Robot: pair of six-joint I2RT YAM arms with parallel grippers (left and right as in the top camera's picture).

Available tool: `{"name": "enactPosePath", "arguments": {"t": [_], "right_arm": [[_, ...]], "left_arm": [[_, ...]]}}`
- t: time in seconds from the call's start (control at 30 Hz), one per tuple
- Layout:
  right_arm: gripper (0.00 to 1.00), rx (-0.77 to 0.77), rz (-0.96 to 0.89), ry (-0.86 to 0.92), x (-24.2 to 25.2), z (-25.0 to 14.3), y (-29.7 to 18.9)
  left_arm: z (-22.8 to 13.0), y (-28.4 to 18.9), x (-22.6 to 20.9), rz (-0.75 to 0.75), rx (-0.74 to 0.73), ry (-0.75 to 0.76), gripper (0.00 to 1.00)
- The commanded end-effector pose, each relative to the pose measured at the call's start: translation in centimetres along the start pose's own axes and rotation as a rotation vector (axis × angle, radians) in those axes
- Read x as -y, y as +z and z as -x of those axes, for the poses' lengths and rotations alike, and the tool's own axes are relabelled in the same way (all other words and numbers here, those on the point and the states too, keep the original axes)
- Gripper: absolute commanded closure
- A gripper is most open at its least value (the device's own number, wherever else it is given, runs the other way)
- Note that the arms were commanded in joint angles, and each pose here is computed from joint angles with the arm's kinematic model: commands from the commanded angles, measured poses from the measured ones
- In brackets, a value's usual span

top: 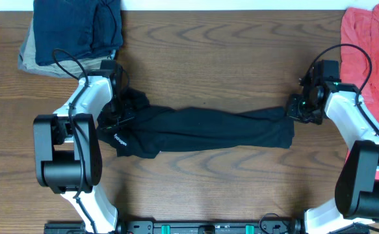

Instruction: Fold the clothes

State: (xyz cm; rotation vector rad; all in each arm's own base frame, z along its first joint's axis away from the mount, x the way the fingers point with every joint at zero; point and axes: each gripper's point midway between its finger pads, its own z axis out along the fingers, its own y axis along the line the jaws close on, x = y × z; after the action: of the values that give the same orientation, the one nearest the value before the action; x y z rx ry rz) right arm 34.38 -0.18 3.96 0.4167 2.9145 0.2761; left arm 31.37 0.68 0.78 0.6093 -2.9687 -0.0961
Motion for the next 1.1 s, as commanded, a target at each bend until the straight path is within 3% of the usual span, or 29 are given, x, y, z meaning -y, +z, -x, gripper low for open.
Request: {"name": "enactPosePath", "arguments": {"t": [0.0, 0.2, 0.37, 0.47, 0.57, 0.77, 1.07], "right_arm": [[0.97, 0.006, 0.157, -0.079, -4.0, -0.4, -2.0], [0.94, -0.083, 0.222, -0.156, -6.3, -3.0, -1.7], [0.87, -0.095, 0.215, -0.197, -7.5, -4.2, -0.7], [0.82, -0.084, 0.159, -0.146, -6.8, -4.3, 0.2], [0.82, -0.086, 0.15, -0.131, -6.5, -4.9, 1.0], [0.81, -0.129, 0.136, -0.121, -5.5, -6.8, 2.2], [0.83, -0.157, 0.12, -0.114, -4.7, -8.2, 3.0]], "left_arm": [[0.4, -2.9, -0.6, -0.01, 0.082, -0.006, 0.94], [-0.3, -8.9, 1.5, -0.154, 0.232, 0.058, 0.94], [-2.8, -10.2, 6.0, -0.339, 0.183, 0.166, 0.93], [-4.5, -9.4, 8.1, -0.363, 0.129, 0.23, 0.93], [-5.4, -7.9, 9.2, -0.298, 0.107, 0.273, 0.92], [-2.4, -5.5, 5.3, 0.004, 0.205, 0.118, 0.85], [1.2, -5.4, -1.9, 0.116, 0.238, -0.078, 0.85]]}}
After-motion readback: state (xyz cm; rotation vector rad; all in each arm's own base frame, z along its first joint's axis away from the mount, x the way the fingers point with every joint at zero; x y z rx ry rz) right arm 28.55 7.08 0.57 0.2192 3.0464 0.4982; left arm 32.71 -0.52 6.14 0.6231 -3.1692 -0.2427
